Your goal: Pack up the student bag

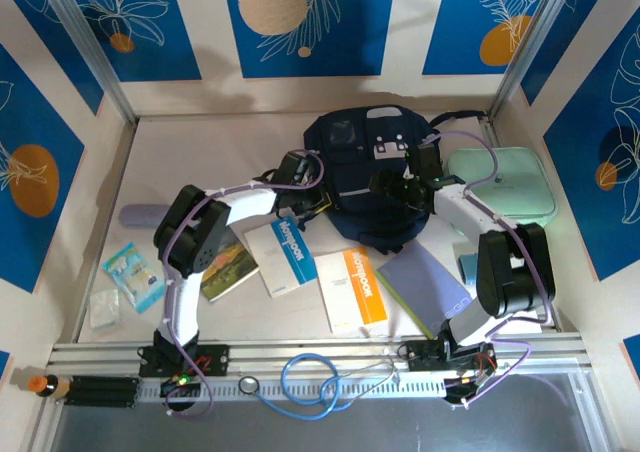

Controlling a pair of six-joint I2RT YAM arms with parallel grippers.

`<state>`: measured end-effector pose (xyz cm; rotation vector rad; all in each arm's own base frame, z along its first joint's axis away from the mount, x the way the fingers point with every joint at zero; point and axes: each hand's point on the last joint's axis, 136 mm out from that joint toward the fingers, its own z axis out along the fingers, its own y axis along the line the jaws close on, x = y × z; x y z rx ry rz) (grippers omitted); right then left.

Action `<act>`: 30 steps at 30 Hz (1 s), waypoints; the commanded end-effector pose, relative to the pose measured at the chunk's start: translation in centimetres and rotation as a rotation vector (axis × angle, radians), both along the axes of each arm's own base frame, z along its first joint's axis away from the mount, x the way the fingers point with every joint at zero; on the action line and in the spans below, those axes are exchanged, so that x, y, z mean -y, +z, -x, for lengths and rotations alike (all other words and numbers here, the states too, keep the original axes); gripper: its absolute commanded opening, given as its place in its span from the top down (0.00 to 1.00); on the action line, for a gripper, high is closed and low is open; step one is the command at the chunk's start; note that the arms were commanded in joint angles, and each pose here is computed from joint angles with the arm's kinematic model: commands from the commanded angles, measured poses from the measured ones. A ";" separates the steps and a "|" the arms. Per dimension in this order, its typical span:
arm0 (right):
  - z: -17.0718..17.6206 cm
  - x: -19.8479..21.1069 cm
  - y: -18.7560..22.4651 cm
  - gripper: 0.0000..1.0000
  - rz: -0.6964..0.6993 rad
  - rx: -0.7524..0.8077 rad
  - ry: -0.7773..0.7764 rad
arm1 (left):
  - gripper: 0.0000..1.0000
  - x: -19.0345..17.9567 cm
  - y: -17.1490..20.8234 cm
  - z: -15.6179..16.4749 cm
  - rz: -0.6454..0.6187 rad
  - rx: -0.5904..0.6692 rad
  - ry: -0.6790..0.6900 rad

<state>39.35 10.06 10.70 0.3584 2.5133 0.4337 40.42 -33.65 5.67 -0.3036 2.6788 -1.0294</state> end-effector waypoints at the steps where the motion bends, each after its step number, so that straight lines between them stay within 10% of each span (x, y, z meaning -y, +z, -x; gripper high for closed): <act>1: 0.1 1.3 1.6 0.01 0.017 0.063 -0.007 | 0.97 -1.4 8.0 -0.5 -0.098 0.229 -0.134; 18: 0.1 0.4 0.1 0.01 -0.190 -0.009 -0.073 | 0.95 -16.8 11.4 -8.3 -0.346 0.338 -0.113; 22: -0.4 -1.2 -0.3 0.06 -0.229 -0.040 -0.049 | 0.66 -18.9 9.9 -10.3 -0.452 0.317 -0.089; 30: -3.5 -2.6 -0.9 0.22 -0.274 -0.067 -0.065 | 0.41 -18.9 12.4 -6.3 -0.378 0.313 0.043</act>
